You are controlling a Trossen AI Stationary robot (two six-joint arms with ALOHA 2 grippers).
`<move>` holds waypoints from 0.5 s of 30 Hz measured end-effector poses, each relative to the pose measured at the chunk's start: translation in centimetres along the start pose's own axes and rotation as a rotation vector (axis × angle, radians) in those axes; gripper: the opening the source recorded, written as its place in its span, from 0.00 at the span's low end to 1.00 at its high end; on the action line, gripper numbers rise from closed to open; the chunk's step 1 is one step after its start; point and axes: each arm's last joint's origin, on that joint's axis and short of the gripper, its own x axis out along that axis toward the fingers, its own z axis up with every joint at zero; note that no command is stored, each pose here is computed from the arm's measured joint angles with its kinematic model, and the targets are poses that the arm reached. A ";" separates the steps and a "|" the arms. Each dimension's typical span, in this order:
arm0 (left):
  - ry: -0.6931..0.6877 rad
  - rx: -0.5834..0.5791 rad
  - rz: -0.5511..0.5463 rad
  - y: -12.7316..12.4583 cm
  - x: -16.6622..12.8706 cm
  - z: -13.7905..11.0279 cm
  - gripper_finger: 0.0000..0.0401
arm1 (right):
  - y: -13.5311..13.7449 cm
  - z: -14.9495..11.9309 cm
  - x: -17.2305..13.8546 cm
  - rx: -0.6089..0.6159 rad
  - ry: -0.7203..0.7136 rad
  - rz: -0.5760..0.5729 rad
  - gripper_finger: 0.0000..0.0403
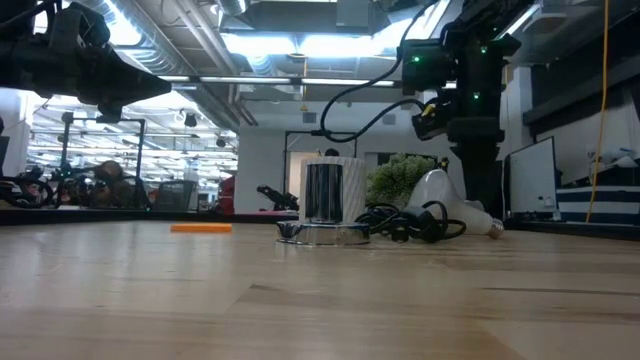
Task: Screw lightbulb
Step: Insert the light bulb into the lamp socket
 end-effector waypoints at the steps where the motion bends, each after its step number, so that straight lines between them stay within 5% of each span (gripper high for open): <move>1: 0.000 0.000 0.000 0.0 0.0 0.0 0.01 | 0.1 0.0 0.0 0.002 0.003 0.017 0.19; 8: 0.000 0.000 0.000 0.0 0.0 0.0 0.01 | 0.3 0.3 0.0 0.001 -0.015 0.077 0.23; 15: 0.000 0.000 0.000 0.0 0.0 0.0 0.01 | 0.3 0.1 0.0 -0.031 0.000 0.100 0.50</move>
